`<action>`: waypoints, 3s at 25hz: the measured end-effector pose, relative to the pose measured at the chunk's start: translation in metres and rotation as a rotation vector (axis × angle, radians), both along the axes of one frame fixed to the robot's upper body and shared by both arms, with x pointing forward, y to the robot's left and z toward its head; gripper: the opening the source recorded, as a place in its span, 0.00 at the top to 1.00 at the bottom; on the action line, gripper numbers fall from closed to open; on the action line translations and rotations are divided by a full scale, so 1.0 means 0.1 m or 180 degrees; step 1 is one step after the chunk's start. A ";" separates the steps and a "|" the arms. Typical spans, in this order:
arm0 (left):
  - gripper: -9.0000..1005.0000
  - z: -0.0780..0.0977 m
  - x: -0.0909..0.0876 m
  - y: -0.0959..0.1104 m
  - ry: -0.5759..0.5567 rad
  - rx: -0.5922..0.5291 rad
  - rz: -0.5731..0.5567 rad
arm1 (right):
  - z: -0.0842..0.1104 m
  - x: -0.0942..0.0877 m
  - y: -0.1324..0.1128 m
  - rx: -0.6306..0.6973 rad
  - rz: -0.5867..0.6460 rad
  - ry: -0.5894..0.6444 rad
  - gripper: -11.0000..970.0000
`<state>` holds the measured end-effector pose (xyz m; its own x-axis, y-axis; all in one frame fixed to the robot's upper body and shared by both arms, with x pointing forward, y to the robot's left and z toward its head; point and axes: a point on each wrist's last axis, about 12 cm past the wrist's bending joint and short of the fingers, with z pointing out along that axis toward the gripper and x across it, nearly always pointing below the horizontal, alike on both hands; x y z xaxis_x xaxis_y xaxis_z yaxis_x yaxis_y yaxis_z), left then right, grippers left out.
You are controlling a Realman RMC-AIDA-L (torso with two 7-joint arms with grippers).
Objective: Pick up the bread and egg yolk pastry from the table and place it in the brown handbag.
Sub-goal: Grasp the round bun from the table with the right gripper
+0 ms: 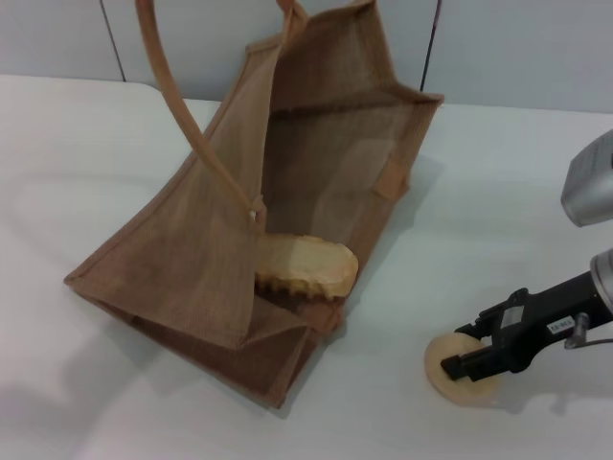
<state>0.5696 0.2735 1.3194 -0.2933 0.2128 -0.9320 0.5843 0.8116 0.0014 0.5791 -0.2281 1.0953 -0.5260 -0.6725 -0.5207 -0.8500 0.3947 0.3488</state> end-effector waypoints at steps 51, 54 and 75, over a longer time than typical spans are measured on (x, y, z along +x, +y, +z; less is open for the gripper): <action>0.88 -0.03 0.04 -0.02 0.0048 0.0010 -0.0035 | -0.05 0.05 0.03 -0.0017 -0.0145 0.0053 0.48; 0.88 -0.03 0.04 -0.02 0.0047 0.0009 -0.0034 | -0.05 0.04 0.02 0.0016 -0.0170 0.0098 0.48; 0.88 -0.03 0.04 -0.01 0.0046 0.0013 -0.0027 | -0.08 0.02 0.07 -0.0159 -0.0032 0.0271 0.48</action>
